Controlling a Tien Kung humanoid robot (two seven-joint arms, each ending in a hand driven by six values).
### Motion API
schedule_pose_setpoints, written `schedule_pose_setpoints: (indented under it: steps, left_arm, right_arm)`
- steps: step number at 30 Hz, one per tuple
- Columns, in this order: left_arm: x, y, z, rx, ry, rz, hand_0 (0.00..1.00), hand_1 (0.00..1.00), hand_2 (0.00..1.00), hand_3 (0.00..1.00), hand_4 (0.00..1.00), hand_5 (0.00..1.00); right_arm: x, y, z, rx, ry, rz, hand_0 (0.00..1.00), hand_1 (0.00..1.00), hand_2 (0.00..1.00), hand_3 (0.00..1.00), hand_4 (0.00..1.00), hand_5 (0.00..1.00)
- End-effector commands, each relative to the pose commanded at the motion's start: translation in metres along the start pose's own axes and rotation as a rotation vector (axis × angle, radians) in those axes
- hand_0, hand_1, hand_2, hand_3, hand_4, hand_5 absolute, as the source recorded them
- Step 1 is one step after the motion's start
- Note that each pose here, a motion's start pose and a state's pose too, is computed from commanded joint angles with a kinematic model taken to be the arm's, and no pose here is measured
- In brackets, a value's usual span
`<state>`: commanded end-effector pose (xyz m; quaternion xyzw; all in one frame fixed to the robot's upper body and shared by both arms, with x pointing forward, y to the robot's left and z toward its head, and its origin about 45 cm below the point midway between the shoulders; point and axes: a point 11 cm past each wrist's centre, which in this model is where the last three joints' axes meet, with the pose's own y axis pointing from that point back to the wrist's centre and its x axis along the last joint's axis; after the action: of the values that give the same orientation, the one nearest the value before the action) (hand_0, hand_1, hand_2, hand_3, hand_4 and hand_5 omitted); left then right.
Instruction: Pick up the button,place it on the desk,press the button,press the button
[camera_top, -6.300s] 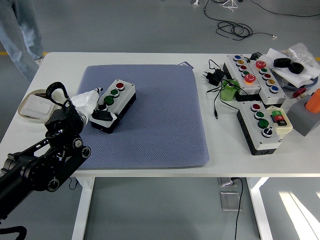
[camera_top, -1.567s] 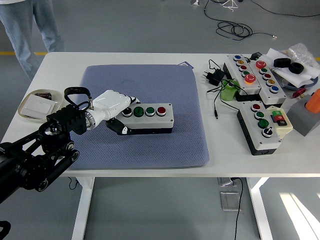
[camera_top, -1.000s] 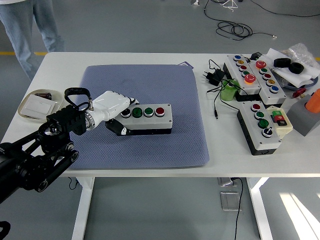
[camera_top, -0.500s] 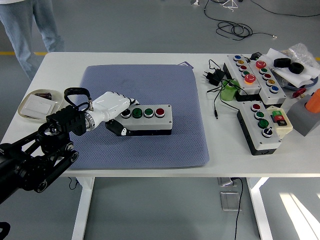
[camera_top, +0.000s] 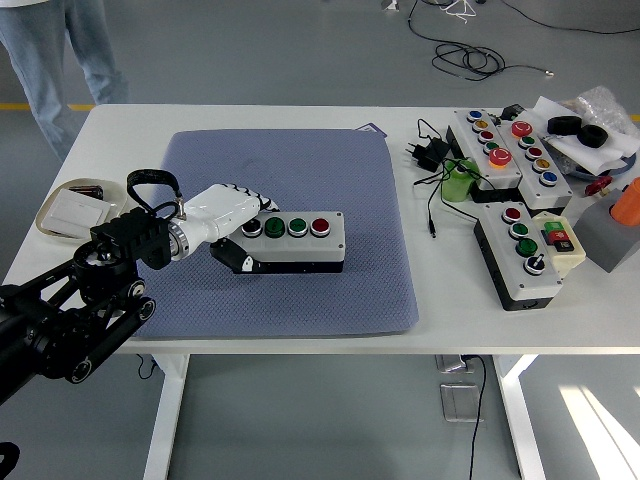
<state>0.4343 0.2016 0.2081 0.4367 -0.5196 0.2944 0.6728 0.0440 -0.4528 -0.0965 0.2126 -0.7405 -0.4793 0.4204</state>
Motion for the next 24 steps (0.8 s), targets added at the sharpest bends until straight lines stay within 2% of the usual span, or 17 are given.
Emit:
schedule_pose_setpoints:
  steps: [19,24]
  left_arm:
    - [0.005,0.001,-0.001,-0.002,0.024,0.011,0.877,0.937,0.962,0.900,0.941,0.326]
    - [0.011,0.004,0.000,-0.007,0.036,0.031,0.877,0.937,0.962,0.900,0.941,0.326]
  right_arm:
    - [-0.001,0.000,-0.001,0.002,0.000,-0.001,0.787,0.797,0.817,0.751,0.412,0.479]
    - [-0.001,0.000,-0.001,0.002,0.001,-0.001,0.787,0.797,0.817,0.751,0.412,0.479]
